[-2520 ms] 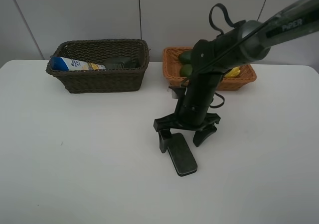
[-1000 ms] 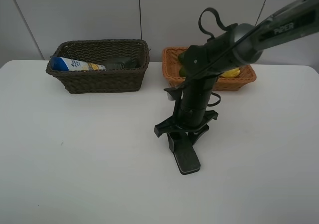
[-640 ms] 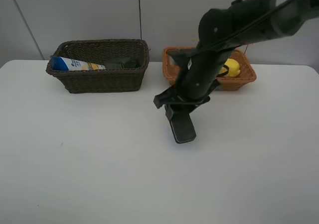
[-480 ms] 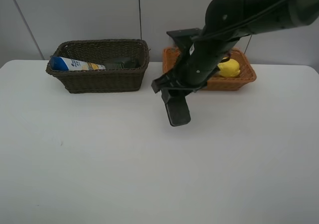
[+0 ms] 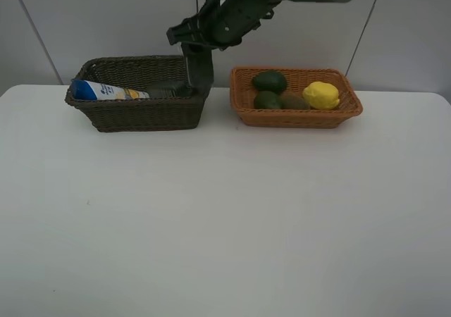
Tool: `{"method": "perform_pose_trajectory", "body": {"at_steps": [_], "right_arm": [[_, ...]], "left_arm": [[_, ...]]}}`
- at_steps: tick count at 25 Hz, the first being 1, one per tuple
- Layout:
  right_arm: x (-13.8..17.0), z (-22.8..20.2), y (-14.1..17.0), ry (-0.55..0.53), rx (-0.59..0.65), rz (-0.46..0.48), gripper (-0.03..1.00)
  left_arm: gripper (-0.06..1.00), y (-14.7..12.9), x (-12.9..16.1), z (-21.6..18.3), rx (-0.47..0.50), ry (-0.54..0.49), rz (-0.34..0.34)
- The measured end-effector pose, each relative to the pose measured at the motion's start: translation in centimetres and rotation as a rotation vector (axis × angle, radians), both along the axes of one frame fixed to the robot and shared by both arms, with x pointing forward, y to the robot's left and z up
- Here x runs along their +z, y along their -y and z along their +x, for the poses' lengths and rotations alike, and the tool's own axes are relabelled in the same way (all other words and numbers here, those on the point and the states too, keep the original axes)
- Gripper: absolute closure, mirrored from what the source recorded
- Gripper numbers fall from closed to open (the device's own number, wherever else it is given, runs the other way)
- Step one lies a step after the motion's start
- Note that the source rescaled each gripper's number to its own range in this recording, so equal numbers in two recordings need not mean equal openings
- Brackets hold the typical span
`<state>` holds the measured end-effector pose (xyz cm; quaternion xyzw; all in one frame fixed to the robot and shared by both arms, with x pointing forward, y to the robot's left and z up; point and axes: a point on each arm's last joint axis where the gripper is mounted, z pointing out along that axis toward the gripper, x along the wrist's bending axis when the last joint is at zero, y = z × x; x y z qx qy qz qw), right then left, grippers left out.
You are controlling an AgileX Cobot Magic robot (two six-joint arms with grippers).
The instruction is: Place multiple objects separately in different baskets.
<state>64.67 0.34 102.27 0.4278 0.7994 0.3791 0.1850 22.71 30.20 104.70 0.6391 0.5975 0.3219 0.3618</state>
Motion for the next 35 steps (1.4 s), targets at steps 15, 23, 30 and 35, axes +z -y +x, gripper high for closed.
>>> {"method": "perform_pose_trajectory", "body": {"at_steps": [15, 23, 30, 35], "right_arm": [[-2.0, 4.3, -3.1, 0.176, 0.011, 0.098, 0.08], [-1.2, 4.6, -1.0, 0.092, -0.031, 0.041, -0.01], [2.7, 6.4, 7.4, -0.017, -0.189, -0.037, -0.01], [5.2, 7.3, 16.1, -0.069, -0.356, -0.074, -0.01]], "left_arm": [[-0.06, 0.0, 0.0, 0.0, 0.000, 0.000, 0.000], [-0.06, 0.0, 0.0, 0.0, 0.000, 0.000, 0.000], [-0.06, 0.0, 0.0, 0.0, 0.000, 0.000, 0.000], [-0.06, 0.0, 0.0, 0.0, 0.000, 0.000, 0.000]]}}
